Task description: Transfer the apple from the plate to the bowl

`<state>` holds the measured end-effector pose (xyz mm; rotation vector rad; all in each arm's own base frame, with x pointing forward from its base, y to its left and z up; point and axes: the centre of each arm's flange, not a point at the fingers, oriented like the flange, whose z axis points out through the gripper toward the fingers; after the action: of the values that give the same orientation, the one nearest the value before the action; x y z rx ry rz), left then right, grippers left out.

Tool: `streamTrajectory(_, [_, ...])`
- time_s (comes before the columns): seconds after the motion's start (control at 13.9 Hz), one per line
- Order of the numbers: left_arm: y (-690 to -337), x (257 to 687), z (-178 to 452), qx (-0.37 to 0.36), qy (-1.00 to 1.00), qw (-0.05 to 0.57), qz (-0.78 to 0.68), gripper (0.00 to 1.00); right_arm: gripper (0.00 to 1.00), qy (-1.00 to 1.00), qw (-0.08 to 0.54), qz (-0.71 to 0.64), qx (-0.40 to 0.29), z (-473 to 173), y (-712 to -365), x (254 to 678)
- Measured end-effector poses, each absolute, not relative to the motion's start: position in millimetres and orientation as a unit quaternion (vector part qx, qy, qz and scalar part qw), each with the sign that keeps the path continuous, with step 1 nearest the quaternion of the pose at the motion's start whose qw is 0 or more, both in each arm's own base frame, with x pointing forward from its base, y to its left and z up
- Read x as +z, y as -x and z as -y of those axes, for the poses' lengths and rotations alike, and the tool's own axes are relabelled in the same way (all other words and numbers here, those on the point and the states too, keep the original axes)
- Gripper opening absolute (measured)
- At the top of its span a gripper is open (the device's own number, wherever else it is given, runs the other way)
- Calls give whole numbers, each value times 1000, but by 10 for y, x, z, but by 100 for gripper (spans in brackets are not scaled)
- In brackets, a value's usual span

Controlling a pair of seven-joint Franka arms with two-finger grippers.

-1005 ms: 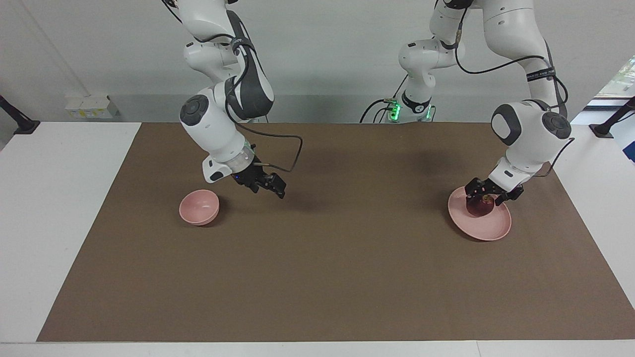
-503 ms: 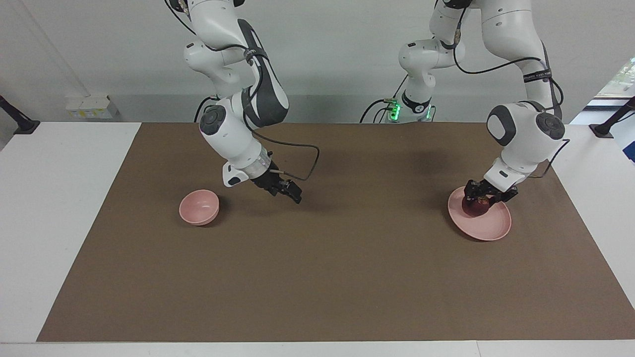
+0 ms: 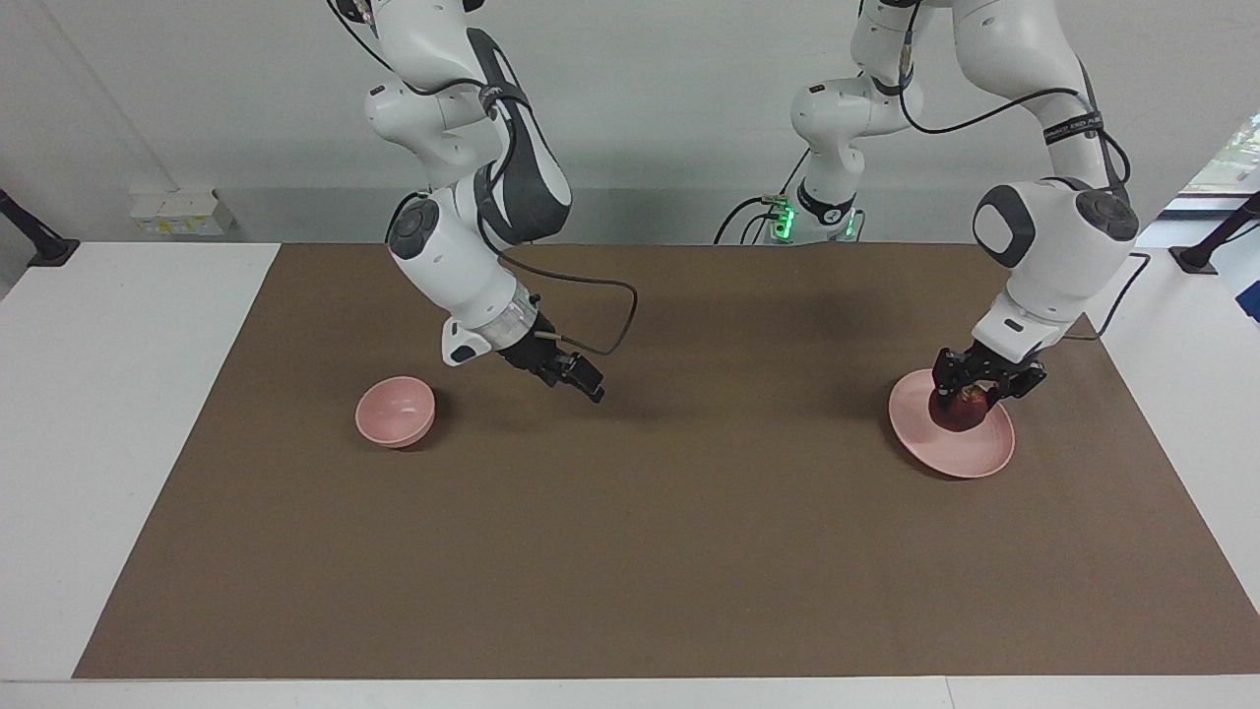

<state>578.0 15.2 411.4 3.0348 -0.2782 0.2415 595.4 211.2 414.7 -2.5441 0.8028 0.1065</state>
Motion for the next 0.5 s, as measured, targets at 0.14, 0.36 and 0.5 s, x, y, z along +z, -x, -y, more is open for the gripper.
streamTrajectory(0.14, [-5739, 4345, 117, 101, -988, 98, 71, 66, 100, 919, 243, -308, 37, -2132, -5951, 4353])
streamTrajectory(0.36, [-5700, 4444, 576, 109, -978, 166, 56, 66, 100, 906, 251, -335, 54, -2142, -5860, 4625])
streamTrajectory(0.5, [-5673, 4450, 844, 107, -971, 209, 47, 66, 100, 890, 267, -363, 72, -2158, -5825, 4711])
